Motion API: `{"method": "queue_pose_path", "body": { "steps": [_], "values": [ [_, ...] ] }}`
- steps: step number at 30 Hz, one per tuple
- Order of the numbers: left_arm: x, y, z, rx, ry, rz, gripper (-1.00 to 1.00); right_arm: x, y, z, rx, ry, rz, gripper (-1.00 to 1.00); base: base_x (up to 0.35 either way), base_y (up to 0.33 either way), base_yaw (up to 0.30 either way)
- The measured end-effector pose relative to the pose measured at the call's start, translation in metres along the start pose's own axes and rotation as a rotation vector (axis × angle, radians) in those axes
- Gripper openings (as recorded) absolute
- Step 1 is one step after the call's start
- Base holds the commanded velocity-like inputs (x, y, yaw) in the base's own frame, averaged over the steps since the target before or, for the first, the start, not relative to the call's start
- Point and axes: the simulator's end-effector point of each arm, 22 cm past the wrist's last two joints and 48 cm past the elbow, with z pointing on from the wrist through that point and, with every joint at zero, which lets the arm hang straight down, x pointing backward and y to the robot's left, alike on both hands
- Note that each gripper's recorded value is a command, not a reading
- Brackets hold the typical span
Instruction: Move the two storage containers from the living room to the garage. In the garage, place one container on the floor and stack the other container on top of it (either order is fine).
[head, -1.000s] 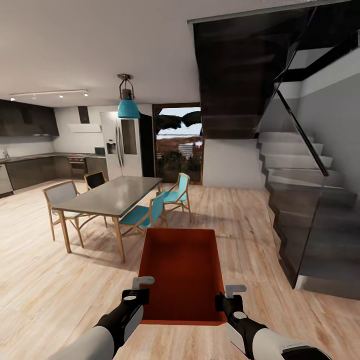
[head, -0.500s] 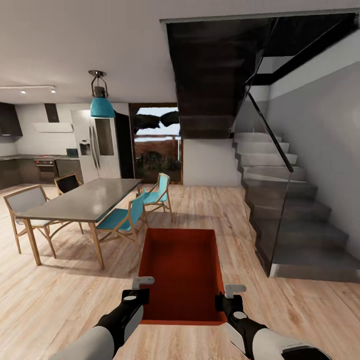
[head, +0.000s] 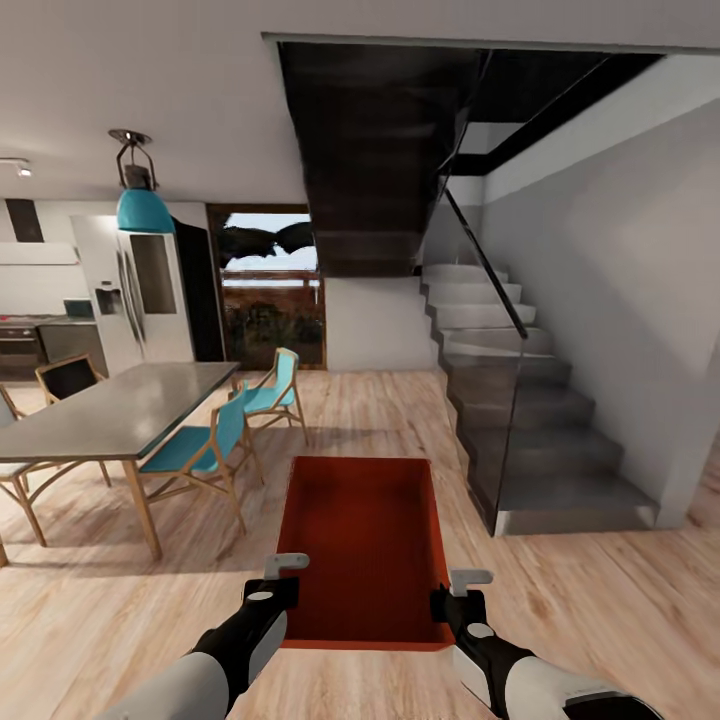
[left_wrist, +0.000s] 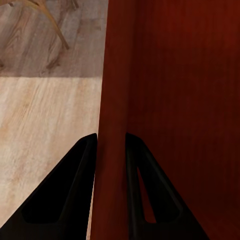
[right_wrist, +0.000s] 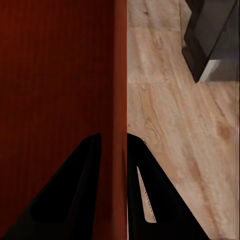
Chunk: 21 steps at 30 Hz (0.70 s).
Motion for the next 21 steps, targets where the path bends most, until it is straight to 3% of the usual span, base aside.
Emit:
{"method": "queue_pose_path", "body": {
  "steps": [21],
  "values": [
    [-0.0001,-0.0004,-0.0001,0.000,0.000,0.000,-1.00,-0.0001,-0.0004,0.0001,0.000,0.000,0.000,-1.00,0.000,0.000,-0.284]
  ]
}}
